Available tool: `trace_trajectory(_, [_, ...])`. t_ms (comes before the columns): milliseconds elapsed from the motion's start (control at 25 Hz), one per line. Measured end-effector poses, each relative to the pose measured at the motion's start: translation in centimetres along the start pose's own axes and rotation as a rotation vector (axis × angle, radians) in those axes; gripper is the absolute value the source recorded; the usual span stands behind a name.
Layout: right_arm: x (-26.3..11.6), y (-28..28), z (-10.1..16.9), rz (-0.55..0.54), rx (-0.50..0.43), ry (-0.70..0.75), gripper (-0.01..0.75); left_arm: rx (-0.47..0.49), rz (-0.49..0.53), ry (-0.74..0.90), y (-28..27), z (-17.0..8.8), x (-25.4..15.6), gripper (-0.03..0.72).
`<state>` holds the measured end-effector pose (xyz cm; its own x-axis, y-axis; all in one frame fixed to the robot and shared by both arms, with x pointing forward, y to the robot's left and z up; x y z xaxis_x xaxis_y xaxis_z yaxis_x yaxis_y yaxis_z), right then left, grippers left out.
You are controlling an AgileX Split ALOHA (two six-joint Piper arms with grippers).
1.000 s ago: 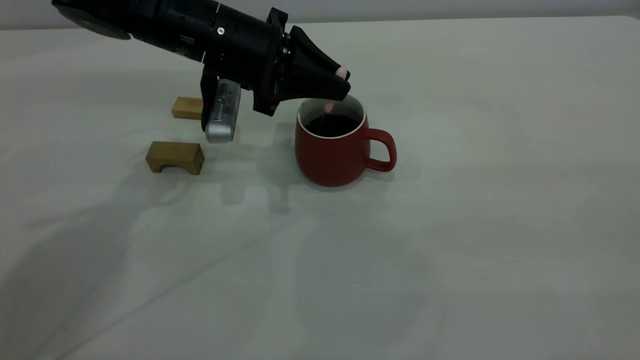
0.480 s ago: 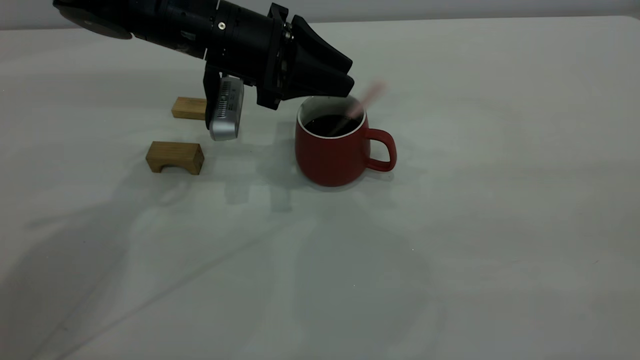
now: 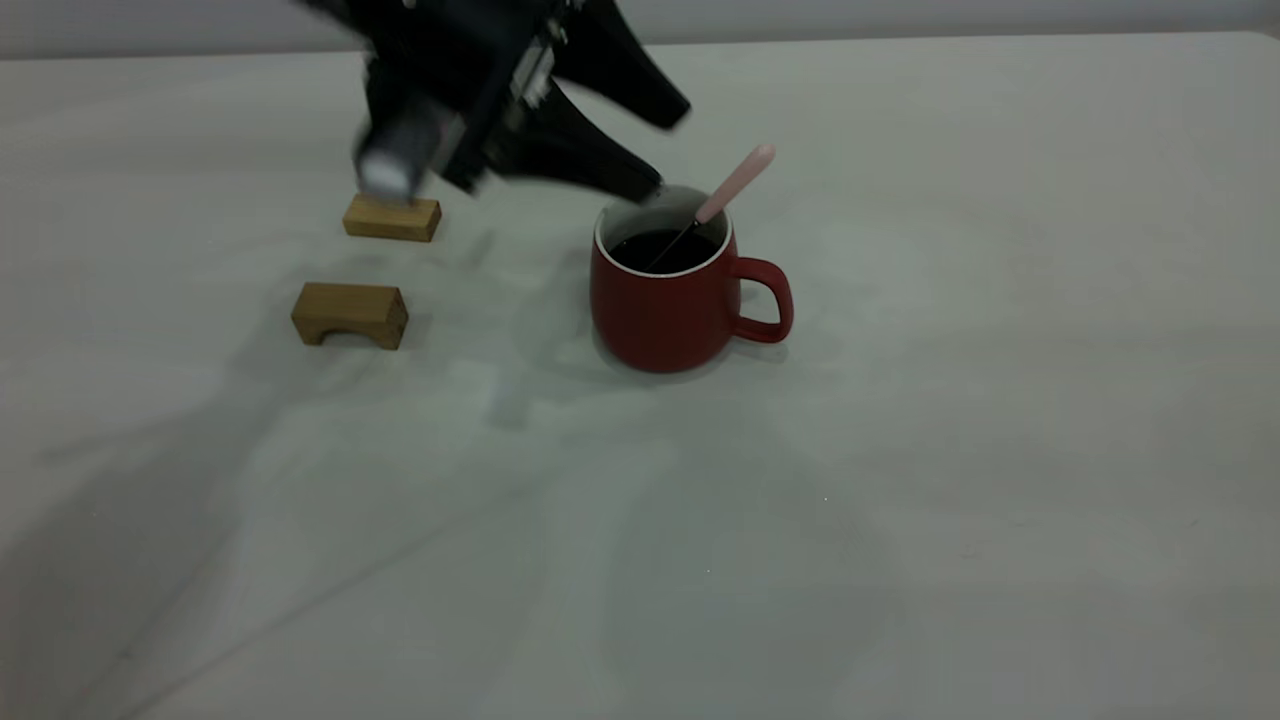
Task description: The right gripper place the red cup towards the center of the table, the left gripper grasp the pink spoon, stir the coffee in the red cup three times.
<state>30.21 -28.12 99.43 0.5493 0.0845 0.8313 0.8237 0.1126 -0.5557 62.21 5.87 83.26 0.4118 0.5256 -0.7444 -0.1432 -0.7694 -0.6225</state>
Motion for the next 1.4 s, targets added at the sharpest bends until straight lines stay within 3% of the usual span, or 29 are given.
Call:
trace_trajectory(240, [0.0, 0.0, 0.0, 0.000, 0.000, 0.000, 0.294, 0.244, -0.298, 0.434, -7.5, 1.9, -1.6, 0.553])
trace_trajectory(440, [0.0, 0.0, 0.0, 0.000, 0.000, 0.000, 0.294, 0.519, -0.542, 0.851, -15.8, 3.9, -2.5, 0.553])
trace_trajectory(640, [0.0, 0.0, 0.0, 0.000, 0.001, 0.000, 0.294, 0.639, -0.726, 1.145, -21.9, 4.1, -5.2, 0.552])
trace_trajectory(840, [0.0, 0.0, 0.0, 0.000, 0.001, 0.000, 0.294, 0.640, -0.812, 1.276, -25.1, 5.7, -8.7, 0.552])
trace_trajectory(1040, [0.0, 0.0, 0.0, 0.000, 0.001, 0.000, 0.294, 0.628, -0.834, 1.309, -26.2, 11.7, -11.4, 0.552])
trace_trajectory(1280, [0.0, 0.0, 0.0, 0.000, 0.001, 0.000, 0.294, 0.636, -0.865, 1.307, -25.5, 22.0, -12.0, 0.552])
trace_trajectory(1400, [0.0, 0.0, 0.0, 0.000, 0.001, 0.000, 0.294, 0.584, -0.937, 1.264, -25.5, 26.6, -11.7, 0.552])
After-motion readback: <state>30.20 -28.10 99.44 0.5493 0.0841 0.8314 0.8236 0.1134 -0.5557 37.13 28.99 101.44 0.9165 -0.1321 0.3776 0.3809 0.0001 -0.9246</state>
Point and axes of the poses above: a point on each arm's last joint axis where the gripper is mounted, y pointing out along that axis toward the gripper, z along the wrist's bending axis when the last joint is at zero, x = y × z, the point moved 8 cm from there along y, pointing out along that axis toward the gripper
